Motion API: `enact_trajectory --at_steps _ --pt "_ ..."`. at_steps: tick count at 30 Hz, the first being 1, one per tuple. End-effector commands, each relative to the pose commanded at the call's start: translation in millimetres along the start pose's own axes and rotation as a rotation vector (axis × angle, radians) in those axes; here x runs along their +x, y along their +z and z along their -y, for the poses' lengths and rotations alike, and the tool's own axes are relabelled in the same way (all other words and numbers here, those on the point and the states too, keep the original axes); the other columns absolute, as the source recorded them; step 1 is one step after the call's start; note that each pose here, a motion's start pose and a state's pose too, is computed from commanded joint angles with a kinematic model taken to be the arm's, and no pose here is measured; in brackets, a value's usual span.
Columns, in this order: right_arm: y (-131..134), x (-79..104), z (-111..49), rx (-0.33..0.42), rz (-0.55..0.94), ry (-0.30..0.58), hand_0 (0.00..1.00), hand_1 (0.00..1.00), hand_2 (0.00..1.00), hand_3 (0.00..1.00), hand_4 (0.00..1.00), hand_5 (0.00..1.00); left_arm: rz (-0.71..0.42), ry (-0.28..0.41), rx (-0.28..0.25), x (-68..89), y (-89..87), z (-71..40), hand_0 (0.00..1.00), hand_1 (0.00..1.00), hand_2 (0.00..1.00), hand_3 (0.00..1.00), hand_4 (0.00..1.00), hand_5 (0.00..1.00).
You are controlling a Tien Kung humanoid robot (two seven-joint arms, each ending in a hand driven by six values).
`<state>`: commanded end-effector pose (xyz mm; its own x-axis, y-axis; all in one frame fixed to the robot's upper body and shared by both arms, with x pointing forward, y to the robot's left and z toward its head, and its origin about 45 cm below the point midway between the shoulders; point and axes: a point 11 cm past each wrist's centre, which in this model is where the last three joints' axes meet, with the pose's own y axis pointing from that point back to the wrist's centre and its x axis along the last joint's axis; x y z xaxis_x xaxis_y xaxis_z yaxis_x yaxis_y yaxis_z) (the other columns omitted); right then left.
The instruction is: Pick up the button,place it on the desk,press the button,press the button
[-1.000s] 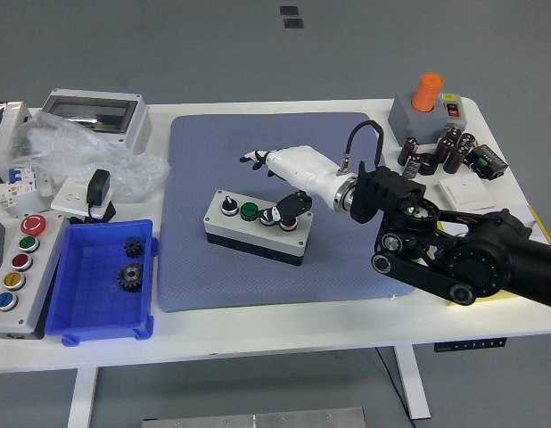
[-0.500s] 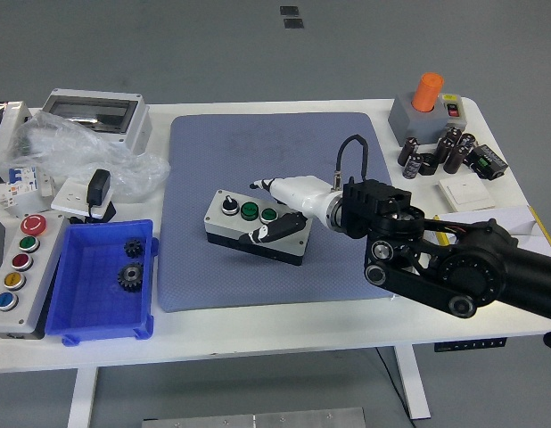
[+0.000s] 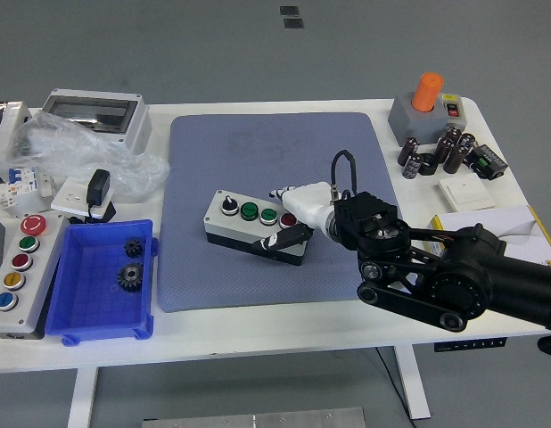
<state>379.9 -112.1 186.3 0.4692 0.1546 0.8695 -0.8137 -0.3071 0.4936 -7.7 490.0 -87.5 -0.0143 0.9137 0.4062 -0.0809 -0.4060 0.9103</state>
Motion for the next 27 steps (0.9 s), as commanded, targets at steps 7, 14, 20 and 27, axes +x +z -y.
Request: enact_trajectory --at_steps 7,14,20,27 --pt "-7 -4.3 -2.0 0.005 -0.013 0.035 0.794 0.744 0.79 0.998 0.998 0.629 -0.004 -0.003 -0.005 -1.4 -0.2 0.0 0.603 0.624 0.597 0.61 0.531 0.478" --pt "-10 -12.4 -2.1 -0.001 -0.027 0.02 0.572 0.633 0.631 0.953 0.998 0.446 -0.006 -0.002 -0.01 -1.7 -0.4 -0.1 0.603 0.624 0.597 0.61 0.529 0.475" --pt "-9 -14.5 -1.5 -0.01 -0.024 0.037 0.379 0.553 0.571 0.833 0.922 0.307 -0.01 -0.001 -0.017 -1.9 -0.4 -0.1 0.6 0.624 0.597 0.61 0.529 0.475" --pt "-7 -15.9 0.1 -0.013 -0.02 0.078 0.289 0.51 0.543 0.808 0.907 0.294 -0.01 0.006 -0.025 0.2 0.5 -0.2 0.599 0.624 0.598 0.611 0.529 0.476"
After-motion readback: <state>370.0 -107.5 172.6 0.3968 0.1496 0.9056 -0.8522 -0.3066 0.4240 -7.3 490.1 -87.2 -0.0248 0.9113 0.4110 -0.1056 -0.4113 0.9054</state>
